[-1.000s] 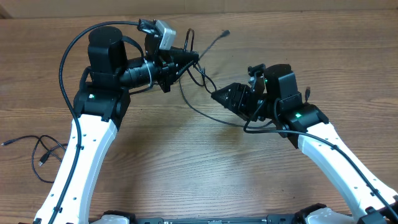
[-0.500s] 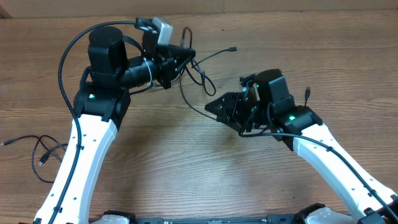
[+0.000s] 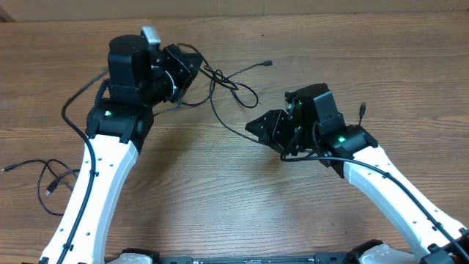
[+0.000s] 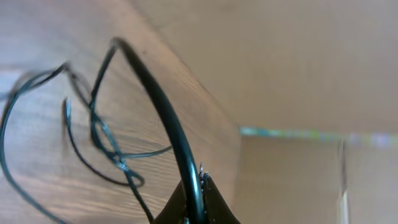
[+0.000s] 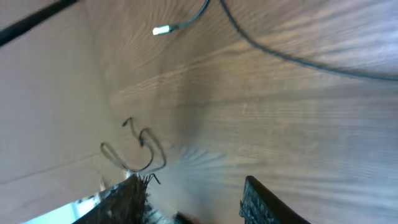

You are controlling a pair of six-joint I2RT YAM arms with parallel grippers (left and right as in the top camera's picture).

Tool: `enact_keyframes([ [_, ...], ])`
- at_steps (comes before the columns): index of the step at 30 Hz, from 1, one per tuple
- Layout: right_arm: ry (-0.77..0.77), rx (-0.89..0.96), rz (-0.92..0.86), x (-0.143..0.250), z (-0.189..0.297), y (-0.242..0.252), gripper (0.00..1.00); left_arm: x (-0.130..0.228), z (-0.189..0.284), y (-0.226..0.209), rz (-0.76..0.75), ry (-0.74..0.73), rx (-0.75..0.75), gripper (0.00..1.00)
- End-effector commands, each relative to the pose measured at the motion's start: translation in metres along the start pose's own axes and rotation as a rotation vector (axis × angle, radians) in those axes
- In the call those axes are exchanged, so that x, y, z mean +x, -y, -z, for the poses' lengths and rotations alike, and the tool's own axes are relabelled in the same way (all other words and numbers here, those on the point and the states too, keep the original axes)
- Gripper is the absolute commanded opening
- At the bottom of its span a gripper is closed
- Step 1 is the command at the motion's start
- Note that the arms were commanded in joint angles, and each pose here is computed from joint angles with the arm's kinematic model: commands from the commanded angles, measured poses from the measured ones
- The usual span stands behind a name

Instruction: Untangle cables

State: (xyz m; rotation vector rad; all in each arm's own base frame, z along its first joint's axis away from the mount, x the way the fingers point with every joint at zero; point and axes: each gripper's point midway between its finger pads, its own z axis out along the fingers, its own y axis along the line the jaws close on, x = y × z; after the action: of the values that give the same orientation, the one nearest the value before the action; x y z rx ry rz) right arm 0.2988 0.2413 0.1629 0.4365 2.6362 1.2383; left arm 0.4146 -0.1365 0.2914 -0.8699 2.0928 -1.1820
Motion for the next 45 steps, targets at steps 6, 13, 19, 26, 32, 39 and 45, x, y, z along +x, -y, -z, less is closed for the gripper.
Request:
enact_keyframes([
  [6,0.094,-0.007,0.319,-0.011,-0.032,-0.017,0.53,-0.010,0.010,-0.001,0.582,0.081,-0.012,0.04],
  [13,0.235,0.097,0.475,-0.030,-0.067,-0.009,0.60,-0.013,0.011,-0.001,0.625,0.092,-0.010,0.04],
  [19,0.260,0.151,0.694,-0.040,-0.095,0.002,0.79,-0.013,0.011,-0.001,0.624,0.093,-0.010,0.04],
  [26,0.150,-0.031,0.486,-0.028,-0.113,-0.007,0.72,-0.027,0.014,0.011,0.451,0.122,0.049,0.04],
  [32,0.177,-0.192,0.214,-0.047,-0.119,-0.027,0.68,-0.023,0.013,0.013,0.451,0.094,0.053,0.04],
  [39,0.186,-0.247,-0.216,-0.071,-0.114,-0.021,0.72,-0.015,0.013,0.016,0.447,0.045,0.061,0.05],
  [45,0.145,-0.300,-0.485,-0.080,-0.107,-0.023,0.64,-0.006,0.013,0.020,0.408,-0.006,0.069,0.04],
])
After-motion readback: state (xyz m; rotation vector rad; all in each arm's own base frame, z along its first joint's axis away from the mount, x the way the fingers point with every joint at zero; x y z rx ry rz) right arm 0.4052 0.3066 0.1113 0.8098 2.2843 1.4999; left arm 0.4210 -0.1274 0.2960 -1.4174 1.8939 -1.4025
